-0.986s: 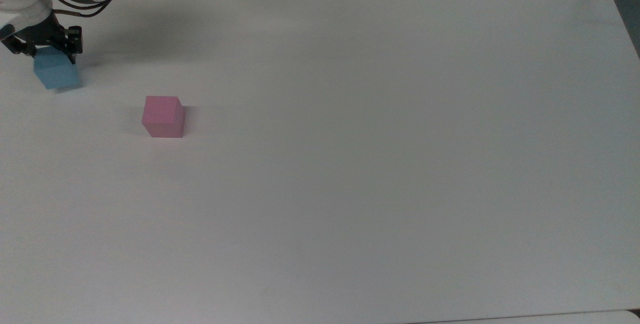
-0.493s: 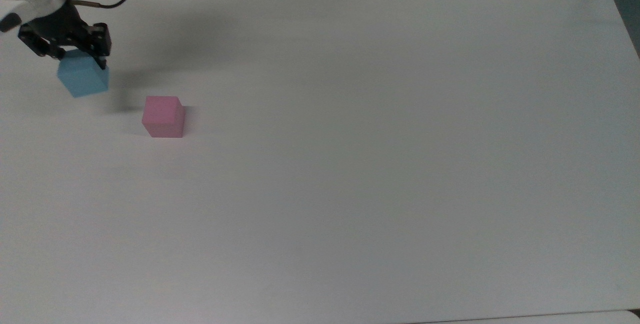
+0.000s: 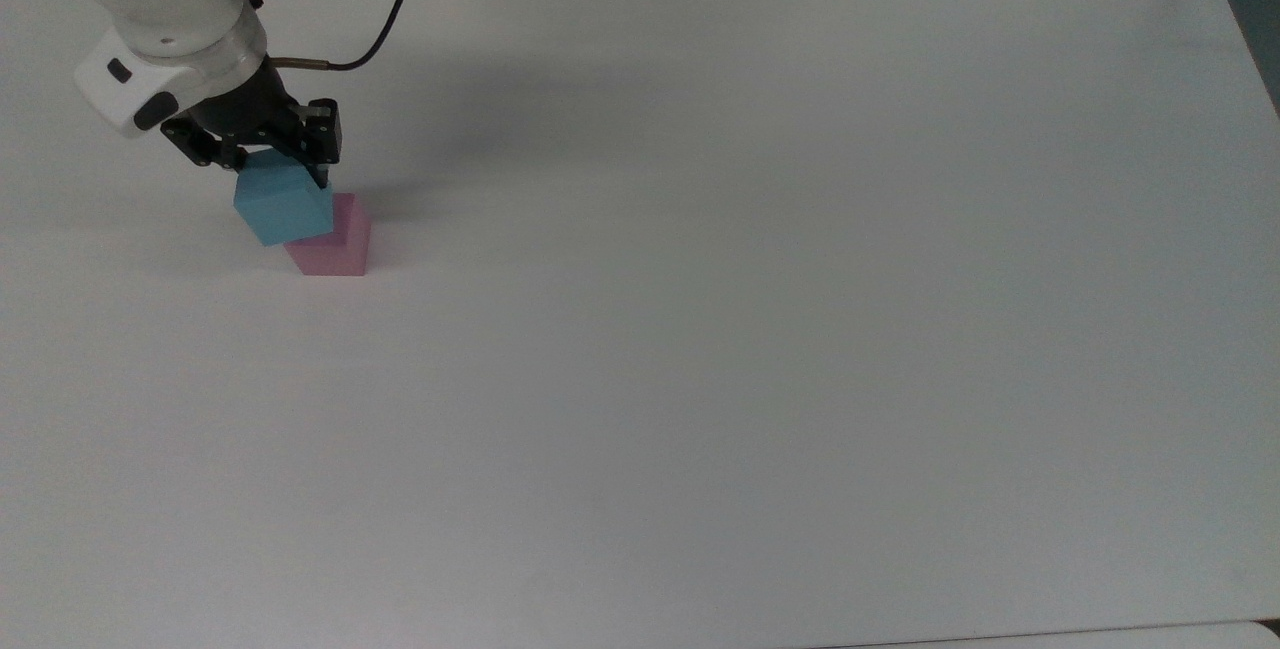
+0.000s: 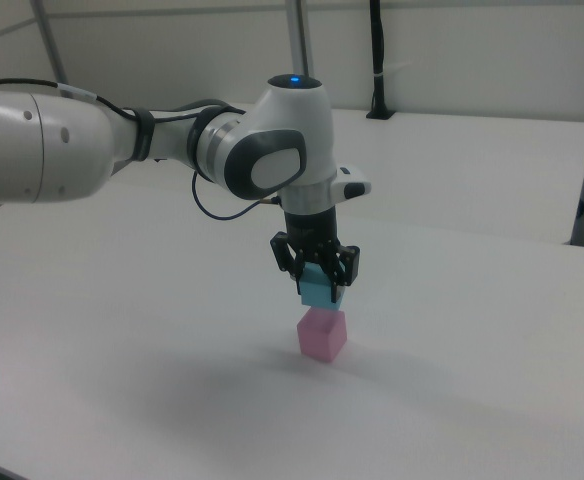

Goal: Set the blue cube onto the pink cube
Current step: 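Lower the blue cube onto the pink cube's top face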

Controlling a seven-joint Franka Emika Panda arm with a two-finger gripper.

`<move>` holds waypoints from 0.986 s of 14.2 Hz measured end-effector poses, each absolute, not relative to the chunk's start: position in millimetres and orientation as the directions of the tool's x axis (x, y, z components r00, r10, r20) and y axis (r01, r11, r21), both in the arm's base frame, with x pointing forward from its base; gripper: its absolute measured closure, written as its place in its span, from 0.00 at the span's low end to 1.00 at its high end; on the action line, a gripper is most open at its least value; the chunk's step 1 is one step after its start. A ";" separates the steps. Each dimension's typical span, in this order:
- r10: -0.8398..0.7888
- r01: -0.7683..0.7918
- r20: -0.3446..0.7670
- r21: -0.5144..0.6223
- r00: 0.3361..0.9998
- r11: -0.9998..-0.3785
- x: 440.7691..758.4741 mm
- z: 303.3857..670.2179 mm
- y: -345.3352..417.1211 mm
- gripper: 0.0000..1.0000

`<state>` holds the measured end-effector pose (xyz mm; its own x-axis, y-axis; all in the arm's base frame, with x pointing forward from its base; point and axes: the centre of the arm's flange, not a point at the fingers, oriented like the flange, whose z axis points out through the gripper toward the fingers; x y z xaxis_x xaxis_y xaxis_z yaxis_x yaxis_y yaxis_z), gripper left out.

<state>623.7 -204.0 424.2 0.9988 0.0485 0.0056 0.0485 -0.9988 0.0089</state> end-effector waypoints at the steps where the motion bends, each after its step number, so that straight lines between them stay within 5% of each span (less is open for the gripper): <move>1: 0.052 0.052 0.004 0.008 0.999 -0.999 624.2 423.6 -202.0 0.40; 11: 0.114 0.119 -0.098 0.050 0.989 -0.992 619.2 389.9 -188.5 0.40; 14: 0.112 0.117 -0.098 0.051 0.989 -0.992 619.1 389.9 -188.8 0.25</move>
